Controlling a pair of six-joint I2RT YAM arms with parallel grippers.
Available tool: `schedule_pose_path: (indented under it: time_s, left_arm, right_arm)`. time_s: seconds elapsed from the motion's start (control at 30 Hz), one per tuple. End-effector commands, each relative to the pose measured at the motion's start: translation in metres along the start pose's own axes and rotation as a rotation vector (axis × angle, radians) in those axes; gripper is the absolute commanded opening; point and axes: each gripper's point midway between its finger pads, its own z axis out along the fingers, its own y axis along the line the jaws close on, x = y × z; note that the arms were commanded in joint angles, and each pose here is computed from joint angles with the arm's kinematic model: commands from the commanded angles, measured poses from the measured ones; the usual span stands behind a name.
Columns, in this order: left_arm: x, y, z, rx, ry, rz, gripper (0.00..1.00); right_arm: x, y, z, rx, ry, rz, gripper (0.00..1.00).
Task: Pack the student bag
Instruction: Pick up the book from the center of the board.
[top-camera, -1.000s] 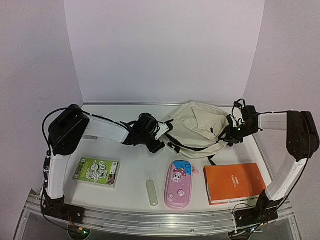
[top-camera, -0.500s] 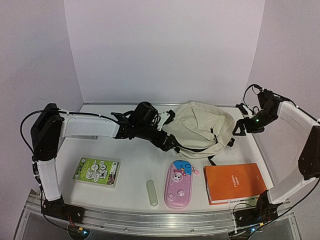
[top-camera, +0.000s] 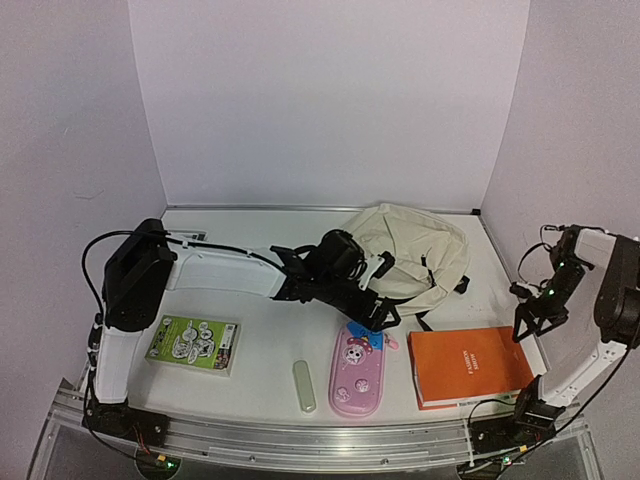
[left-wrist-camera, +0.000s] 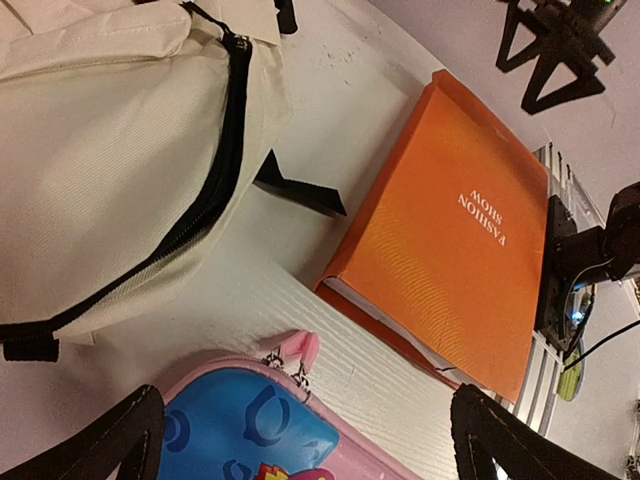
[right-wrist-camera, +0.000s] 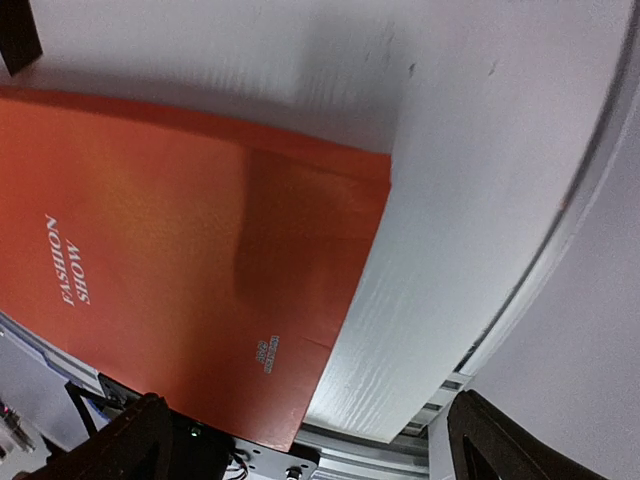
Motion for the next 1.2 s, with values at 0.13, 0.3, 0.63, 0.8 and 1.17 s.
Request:
schedule_pose_path:
  time_s: [0.13, 0.3, 0.63, 0.8, 1.17]
  left_arm:
    - [-0.019, -0.035, 0.020, 0.132, -0.008, -0.023, 0.99]
    - [0.000, -0.053, 0.036, 0.195, 0.076, -0.026, 0.97]
    - [0.032, -0.068, 0.060, 0.255, 0.223, -0.064, 0.94]
    - [0.035, -0.067, 0.072, 0.262, 0.253, -0.085, 0.86]
    - [0.035, -0.062, 0.096, 0.266, 0.262, -0.114, 0.73]
  right_arm:
    - [0.016, 0.021, 0.037, -0.206, 0.121, -0.049, 0.91]
    - [0.017, 0.029, 0.048, -0.269, 0.130, -0.033, 0.87]
    - [0.011, 0.031, 0.051, -0.286, 0.107, -0.022, 0.78]
    - [0.009, 0.031, 0.049, -0.280, 0.093, -0.027, 0.75]
    - [0.005, 0.032, 0.044, -0.273, 0.057, -0.033, 0.70]
